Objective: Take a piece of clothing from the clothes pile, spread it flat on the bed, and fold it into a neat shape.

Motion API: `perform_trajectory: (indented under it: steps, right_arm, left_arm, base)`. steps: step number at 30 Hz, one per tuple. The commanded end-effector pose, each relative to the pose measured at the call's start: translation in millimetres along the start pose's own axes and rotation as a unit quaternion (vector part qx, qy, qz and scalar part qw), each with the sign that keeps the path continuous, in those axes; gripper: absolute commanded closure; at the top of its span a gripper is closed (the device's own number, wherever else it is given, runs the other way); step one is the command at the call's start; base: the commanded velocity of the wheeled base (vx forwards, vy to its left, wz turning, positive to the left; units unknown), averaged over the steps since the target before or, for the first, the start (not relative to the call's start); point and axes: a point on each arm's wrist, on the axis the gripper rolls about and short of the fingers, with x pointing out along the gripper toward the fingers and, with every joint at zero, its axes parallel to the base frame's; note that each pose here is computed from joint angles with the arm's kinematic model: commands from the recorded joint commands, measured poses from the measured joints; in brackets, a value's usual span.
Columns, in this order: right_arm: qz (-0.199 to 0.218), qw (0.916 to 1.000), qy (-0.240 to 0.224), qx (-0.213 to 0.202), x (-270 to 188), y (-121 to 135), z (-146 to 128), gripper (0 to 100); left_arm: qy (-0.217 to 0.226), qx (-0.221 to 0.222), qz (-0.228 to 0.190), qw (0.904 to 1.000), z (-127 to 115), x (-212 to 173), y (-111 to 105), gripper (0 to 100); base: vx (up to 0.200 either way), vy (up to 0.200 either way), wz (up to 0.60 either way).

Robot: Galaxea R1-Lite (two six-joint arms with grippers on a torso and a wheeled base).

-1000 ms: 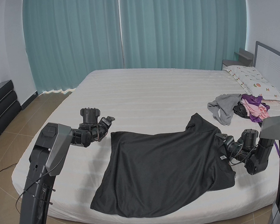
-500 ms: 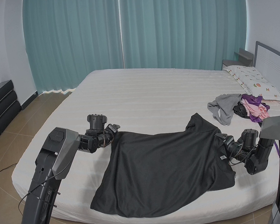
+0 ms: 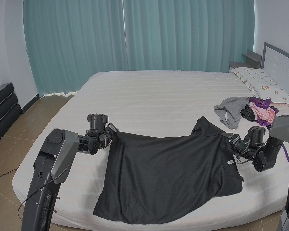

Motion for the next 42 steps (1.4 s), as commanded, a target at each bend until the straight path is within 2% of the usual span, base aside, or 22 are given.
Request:
perform_trajectory:
  steps: [1,3,7,10,18,26,35,36,42]
  right_arm:
    - [0.006,0.9989,-0.016,-0.044,18,19,22,0]
    - [0.003,0.9986,-0.017,-0.049,23,23,27,0]
    - [-0.030,0.9961,-0.003,-0.083,52,37,44,0]
    - [-0.056,0.9944,0.019,-0.088,67,41,43,0]
    - [-0.086,0.9836,0.034,-0.154,110,10,40,0]
    - [-0.075,0.9833,0.010,-0.165,129,12,51,0]
    - [-0.064,0.9816,0.018,-0.179,150,6,33,0]
    - [-0.064,0.9815,0.018,-0.179,152,4,32,100]
    - [-0.055,0.9817,0.006,-0.182,156,5,32,100]
  left_arm:
    - [-0.032,-0.004,-0.024,0.9992,29,-20,-24,100]
    - [-0.035,-0.004,-0.027,0.9990,31,-22,-27,100]
    - [-0.051,-0.006,-0.026,0.9983,41,-27,-31,100]
    - [-0.059,-0.009,-0.026,0.9979,51,-32,-31,100]
    - [-0.072,-0.015,-0.017,0.9971,66,-34,-23,100]
    - [-0.070,-0.016,-0.013,0.9973,65,-32,-19,100]
    - [-0.066,-0.015,-0.013,0.9976,60,-31,-21,100]
    - [-0.065,-0.015,-0.012,0.9977,60,-31,-20,100]
    - [-0.065,-0.015,-0.010,0.9977,60,-30,-18,100]
  base:
    - [0.000,0.000,0.00]
    - [0.000,0.000,0.00]
    - [0.000,0.000,0.00]
    - [0.000,0.000,0.00]
    - [0.000,0.000,0.00]
    - [0.000,0.000,0.00]
    - [0.000,0.000,0.00]
    - [0.000,0.000,0.00]
    - [0.000,0.000,0.00]
